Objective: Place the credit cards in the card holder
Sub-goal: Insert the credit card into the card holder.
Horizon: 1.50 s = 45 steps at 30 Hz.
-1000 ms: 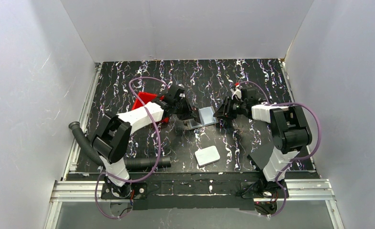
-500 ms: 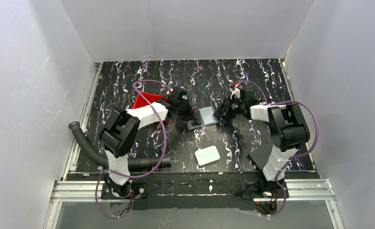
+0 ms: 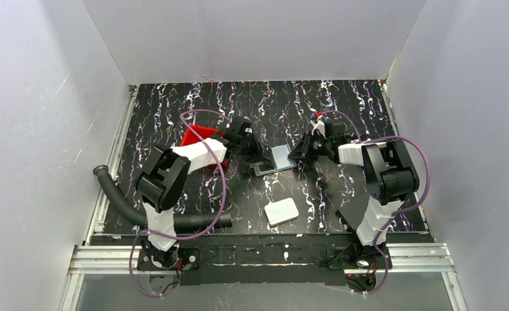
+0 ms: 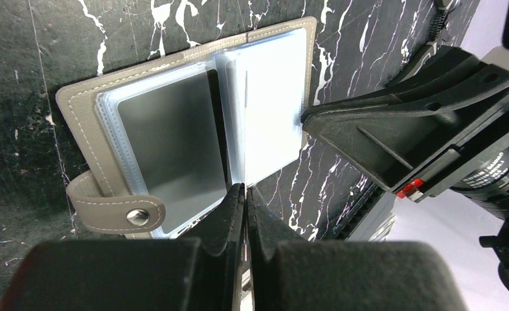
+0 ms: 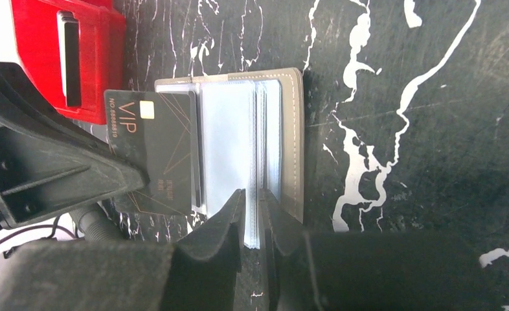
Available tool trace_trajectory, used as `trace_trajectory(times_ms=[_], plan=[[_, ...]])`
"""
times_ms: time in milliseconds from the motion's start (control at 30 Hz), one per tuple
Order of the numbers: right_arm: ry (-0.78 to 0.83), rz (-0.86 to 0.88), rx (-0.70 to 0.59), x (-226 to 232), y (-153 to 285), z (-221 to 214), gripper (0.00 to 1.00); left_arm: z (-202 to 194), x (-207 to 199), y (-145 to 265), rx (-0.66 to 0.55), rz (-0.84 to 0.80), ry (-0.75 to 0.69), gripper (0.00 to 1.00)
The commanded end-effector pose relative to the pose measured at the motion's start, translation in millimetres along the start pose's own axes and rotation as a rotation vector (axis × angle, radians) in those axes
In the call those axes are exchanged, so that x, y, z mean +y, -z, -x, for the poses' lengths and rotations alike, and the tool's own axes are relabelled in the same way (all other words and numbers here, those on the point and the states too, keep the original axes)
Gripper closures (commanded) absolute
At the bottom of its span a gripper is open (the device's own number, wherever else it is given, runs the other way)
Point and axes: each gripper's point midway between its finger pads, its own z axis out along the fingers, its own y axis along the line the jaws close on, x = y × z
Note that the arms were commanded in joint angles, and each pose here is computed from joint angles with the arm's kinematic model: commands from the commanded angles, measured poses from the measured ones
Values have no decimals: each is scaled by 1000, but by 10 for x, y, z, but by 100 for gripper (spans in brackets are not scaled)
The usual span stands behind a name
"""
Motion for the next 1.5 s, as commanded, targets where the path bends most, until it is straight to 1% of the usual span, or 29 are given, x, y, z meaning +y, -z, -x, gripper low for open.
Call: trace_trajectory(times_ms=[0,300,367,500,700,833,900,1067,1267,1467], plan=[[17,32,0,54,-34,-18,79,-34,61,-22,31,0,23,100],[16,35,4,52,-53,-33,80,-98,137,-77,64,22,53,100],[16,37,6,56,-59,-35,80,-133,195,-91,83,48,62,100],[16,36,8,50,-62,-42,81,-130,211,-113,86,50,68,100],[15,35,10,45,-70,-53,82,-134,242,-20,71,58,83,100],[13,41,14,46,-90,-65,82,-155,262,-45,89,45,111,100],[12,41,15,49,-94,-69,82,-110,217,-79,72,7,119,100],[10,55,14,94,-98,-63,83,-62,196,-95,50,-4,105,100],[-14,80,13,152,-129,-83,86,-28,148,-132,41,-26,120,100],[-21,86,17,166,-130,-109,87,-30,178,-166,36,-25,121,100]])
